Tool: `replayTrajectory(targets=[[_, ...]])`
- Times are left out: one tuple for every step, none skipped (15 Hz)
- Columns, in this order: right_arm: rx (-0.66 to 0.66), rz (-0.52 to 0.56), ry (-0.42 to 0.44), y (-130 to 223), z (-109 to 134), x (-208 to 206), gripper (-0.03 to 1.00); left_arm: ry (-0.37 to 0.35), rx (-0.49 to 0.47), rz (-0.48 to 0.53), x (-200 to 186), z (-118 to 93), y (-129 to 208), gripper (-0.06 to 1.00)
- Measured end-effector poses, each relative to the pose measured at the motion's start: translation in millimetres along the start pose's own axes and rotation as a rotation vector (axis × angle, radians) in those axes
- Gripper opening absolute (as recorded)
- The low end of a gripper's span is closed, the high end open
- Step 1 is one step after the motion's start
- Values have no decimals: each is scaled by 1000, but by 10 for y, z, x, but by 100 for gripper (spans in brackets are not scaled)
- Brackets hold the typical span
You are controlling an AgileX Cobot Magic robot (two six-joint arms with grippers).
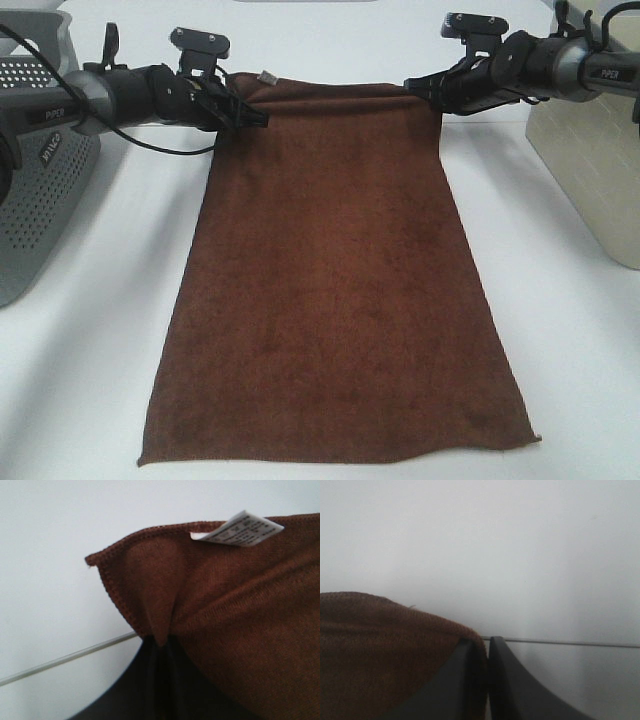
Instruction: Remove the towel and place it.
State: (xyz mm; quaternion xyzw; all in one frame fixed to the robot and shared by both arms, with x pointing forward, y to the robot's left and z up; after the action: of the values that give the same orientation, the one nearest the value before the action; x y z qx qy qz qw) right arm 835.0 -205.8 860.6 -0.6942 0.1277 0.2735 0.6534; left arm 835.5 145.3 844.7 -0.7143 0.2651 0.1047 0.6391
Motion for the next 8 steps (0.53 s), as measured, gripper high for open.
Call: replayTrajectory(targets=[[0, 3, 0, 20, 0, 12, 17, 0, -2, -2, 18, -4, 30, 0], [7, 8, 0, 58, -1, 36, 19, -2, -3, -11, 30, 3, 41, 0], [17, 7, 1, 81, -2, 53, 22, -4, -4, -22, 40, 3, 47, 0], [28, 2, 4, 108, -6, 76, 26, -6, -4, -33, 52, 10, 55, 1], [35, -1, 5, 109, -7, 79, 32, -9, -6, -40, 67, 18, 73, 3], [46, -8, 7, 104, -9, 82, 39, -11, -11, -46, 78, 24, 88, 7], [51, -22, 12, 88, -16, 82, 47, -12, -20, -53, 85, 29, 93, 15], [54, -24, 12, 85, -17, 81, 55, -14, -34, -72, 88, 34, 80, 28]])
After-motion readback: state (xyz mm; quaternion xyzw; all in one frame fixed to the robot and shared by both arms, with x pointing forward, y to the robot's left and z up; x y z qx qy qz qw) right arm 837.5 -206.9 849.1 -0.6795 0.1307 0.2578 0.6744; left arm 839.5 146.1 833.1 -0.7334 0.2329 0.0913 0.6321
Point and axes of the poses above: a point on each arm's last joint axis where the gripper is mounted, x pointing out along that axis toward the gripper, z along the wrist's bending axis when the last joint is at zero, y = z × x, the point moved 3 cm from there along x, pointing out along that axis toward the gripper, and after that the axes turned 12 degrees about -x, right-handed, at the moved point
